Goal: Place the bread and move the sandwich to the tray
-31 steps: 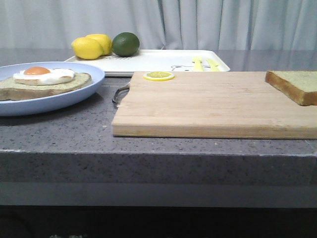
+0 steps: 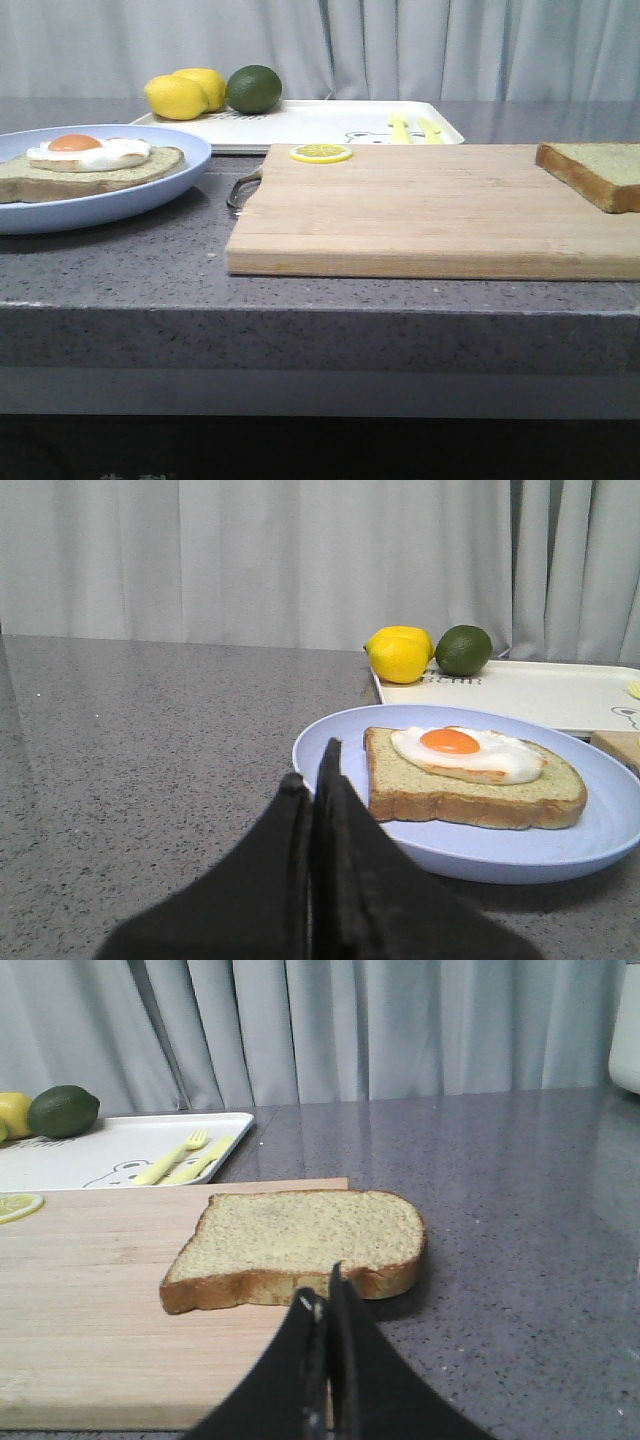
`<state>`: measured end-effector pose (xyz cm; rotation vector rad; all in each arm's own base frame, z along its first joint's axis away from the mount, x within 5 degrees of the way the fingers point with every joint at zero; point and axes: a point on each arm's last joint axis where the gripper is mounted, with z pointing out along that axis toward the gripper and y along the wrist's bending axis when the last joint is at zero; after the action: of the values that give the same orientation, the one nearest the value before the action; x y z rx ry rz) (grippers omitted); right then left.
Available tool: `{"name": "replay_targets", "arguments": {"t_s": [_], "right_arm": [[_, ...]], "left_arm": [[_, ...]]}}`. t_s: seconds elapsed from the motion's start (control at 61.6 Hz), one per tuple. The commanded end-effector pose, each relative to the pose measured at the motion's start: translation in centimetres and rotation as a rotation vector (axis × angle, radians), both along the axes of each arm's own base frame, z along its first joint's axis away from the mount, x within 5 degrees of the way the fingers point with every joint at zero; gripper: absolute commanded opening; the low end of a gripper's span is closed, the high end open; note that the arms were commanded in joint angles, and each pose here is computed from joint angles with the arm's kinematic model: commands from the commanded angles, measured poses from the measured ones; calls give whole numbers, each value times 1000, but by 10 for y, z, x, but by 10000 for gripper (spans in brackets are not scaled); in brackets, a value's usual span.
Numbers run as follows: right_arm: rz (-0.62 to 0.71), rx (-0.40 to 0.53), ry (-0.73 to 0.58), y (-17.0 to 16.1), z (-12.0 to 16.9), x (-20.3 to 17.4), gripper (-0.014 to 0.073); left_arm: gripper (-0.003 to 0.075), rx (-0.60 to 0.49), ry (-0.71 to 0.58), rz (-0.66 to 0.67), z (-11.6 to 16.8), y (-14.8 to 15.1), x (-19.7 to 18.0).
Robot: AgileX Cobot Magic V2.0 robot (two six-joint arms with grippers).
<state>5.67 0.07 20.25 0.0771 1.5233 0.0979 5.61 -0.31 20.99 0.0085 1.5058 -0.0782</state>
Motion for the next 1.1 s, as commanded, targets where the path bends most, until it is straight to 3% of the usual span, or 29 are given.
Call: {"name": "replay_targets", "arguments": {"t_s": [0.0, 0.341, 0.584, 0.844, 1.087], "right_arm": [[-13, -16, -97, -1, 9, -2, -68], [-14, -14, -138, -1, 19, -4, -68], [-3, -10, -180, 0, 79, -24, -68], [8, -14, -171, 1, 148, -43, -68], [23, -20, 67, 2, 179, -24, -68]], "left_arm": [[-20, -19, -98, 9, 8, 1, -3], [-20, -22, -159, 13, 16, 1, -4], [-20, -81, -212, -15, 76, 1, -22], [-20, -61, -92, -54, 147, -3, -36], [-20, -47, 100, -81, 186, -6, -21]]}}
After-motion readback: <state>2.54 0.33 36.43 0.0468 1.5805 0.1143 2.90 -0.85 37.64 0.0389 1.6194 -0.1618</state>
